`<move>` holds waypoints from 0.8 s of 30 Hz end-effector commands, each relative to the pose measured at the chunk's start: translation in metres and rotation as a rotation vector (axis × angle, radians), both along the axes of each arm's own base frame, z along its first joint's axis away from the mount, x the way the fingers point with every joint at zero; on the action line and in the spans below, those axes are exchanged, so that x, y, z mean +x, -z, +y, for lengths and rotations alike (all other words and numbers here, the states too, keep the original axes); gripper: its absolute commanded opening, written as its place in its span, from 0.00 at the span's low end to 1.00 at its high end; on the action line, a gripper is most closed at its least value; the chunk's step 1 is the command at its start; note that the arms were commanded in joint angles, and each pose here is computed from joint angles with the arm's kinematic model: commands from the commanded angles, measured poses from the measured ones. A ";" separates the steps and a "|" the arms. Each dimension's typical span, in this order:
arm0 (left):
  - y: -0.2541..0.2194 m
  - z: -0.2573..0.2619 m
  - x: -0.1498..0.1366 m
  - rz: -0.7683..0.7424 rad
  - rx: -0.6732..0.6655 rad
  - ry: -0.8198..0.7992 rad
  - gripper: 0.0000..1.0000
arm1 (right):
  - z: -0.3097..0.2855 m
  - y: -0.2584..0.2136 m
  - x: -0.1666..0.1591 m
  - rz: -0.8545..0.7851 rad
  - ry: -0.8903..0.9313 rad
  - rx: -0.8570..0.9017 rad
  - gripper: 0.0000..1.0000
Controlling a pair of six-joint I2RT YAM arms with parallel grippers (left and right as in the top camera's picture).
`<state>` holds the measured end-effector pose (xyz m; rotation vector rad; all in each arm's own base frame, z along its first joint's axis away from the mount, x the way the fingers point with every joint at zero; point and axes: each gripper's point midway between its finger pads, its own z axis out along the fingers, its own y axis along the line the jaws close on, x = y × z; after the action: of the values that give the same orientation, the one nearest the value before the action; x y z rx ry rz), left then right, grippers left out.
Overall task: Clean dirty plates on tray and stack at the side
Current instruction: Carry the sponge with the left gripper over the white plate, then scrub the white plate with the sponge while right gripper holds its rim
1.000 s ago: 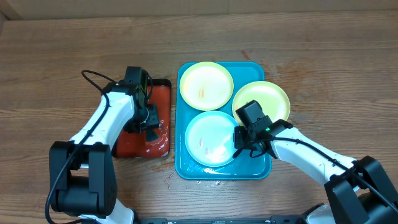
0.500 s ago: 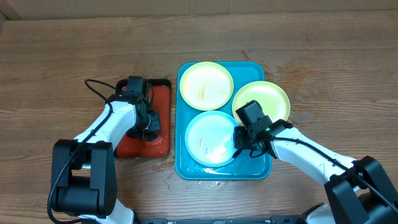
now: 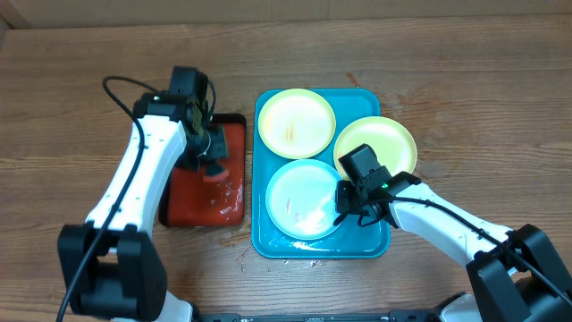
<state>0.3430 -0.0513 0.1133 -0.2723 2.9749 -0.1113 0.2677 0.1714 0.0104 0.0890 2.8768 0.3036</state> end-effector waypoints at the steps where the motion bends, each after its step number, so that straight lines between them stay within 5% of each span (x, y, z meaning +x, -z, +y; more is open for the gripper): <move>1: -0.019 -0.039 -0.003 -0.040 -0.087 0.061 0.04 | -0.003 -0.002 0.006 -0.023 0.047 0.005 0.04; 15: 0.086 -0.185 -0.065 0.171 -0.283 0.086 0.04 | -0.010 -0.006 0.021 -0.082 0.167 -0.009 0.04; 24: 0.122 -0.170 -0.068 0.242 -0.173 -0.015 0.04 | -0.011 -0.004 0.016 -0.061 0.136 -0.022 0.04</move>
<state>0.2772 -0.2446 0.0086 -0.1900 3.1625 -0.5143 0.2800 0.1650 0.0121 0.2651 2.8129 0.2672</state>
